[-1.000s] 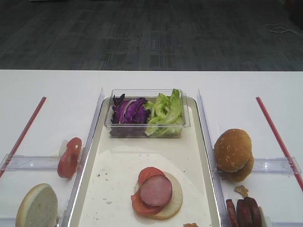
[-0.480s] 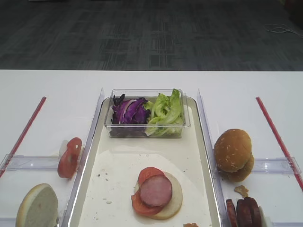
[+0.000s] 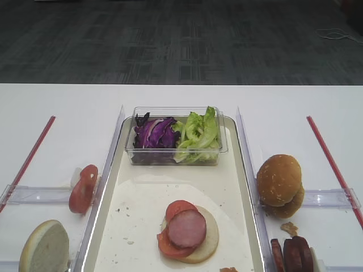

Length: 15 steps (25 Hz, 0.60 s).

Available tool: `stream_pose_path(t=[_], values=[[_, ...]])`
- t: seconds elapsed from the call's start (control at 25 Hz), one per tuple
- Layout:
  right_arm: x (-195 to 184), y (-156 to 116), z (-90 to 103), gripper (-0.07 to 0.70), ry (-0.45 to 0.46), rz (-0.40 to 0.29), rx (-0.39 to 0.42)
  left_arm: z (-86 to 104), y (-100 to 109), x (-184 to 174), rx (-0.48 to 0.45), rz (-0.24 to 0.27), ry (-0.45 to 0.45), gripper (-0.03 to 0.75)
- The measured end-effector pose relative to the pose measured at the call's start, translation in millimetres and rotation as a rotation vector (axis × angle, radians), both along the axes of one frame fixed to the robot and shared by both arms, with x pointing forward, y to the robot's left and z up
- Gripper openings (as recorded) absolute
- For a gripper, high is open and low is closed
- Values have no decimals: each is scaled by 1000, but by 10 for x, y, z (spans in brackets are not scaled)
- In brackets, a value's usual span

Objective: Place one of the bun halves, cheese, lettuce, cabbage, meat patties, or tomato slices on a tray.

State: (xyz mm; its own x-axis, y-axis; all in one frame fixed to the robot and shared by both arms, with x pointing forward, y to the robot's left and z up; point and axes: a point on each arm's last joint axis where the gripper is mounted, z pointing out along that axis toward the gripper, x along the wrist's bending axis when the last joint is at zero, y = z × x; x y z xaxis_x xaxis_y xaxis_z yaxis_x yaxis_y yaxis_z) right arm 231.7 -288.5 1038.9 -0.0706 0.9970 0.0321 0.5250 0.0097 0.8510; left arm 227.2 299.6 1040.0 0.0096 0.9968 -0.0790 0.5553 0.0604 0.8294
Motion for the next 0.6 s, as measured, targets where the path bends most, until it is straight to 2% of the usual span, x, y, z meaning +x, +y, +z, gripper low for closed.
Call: stream_pose_path(t=[0.6], values=[[0, 0, 0, 405, 0, 0, 0, 0, -2, 0, 7, -7, -1, 467]])
